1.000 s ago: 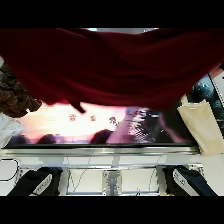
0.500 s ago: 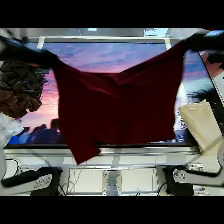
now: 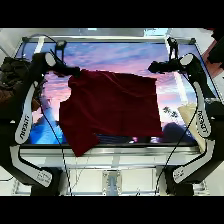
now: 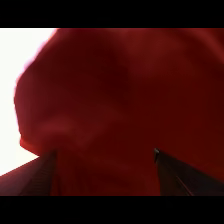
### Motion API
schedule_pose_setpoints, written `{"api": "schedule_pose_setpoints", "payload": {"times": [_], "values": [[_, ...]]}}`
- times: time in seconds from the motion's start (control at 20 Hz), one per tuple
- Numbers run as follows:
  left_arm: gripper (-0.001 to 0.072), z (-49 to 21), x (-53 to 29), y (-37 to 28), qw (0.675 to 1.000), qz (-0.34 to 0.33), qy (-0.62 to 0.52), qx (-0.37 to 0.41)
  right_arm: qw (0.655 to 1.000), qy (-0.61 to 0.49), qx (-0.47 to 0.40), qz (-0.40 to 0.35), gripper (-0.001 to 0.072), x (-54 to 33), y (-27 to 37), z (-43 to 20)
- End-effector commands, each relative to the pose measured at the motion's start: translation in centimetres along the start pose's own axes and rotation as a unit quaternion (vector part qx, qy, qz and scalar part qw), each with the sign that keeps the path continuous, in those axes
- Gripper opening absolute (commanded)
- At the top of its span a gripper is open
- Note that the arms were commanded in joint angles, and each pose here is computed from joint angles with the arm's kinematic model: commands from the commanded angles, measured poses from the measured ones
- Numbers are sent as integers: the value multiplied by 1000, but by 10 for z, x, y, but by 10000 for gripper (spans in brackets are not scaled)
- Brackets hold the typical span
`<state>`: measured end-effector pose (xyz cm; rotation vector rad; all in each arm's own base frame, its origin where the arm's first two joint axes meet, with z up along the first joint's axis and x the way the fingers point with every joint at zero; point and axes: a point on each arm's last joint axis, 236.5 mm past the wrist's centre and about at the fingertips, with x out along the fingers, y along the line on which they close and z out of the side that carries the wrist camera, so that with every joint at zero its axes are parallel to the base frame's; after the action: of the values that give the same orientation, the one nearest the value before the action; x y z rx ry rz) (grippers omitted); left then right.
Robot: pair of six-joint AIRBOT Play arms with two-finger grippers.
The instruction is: Fold the shirts.
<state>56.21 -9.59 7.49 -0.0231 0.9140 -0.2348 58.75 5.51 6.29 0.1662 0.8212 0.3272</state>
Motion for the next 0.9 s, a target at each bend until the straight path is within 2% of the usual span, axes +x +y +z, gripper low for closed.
{"api": "schedule_pose_setpoints", "payload": {"times": [0.0,0.15,0.25,0.35,0.45,0.55,0.7,0.85], "values": [[697,57,-71,36,996,55,-71,13,997,11,-41,-64,401,-42,-29,11],[697,48,-162,106,985,159,-71,2,986,56,-46,-150,401,-114,-73,-3],[696,12,-198,134,985,165,-35,-42,985,68,-15,-155,400,-150,-87,-14],[697,-31,-210,141,988,135,-6,-74,987,73,17,-144,399,-169,-94,-27],[696,-88,-202,135,989,93,15,-111,986,94,38,-129,361,-178,-97,-51],[696,-159,-177,127,981,75,26,-176,986,112,55,-113,361,-177,-94,-76],[696,-258,-132,81,960,15,63,-273,985,127,76,-88,362,-167,-82,-103],[696,-335,-95,31,921,-53,126,-364,987,125,87,-48,362,-158,-65,-108]]}}
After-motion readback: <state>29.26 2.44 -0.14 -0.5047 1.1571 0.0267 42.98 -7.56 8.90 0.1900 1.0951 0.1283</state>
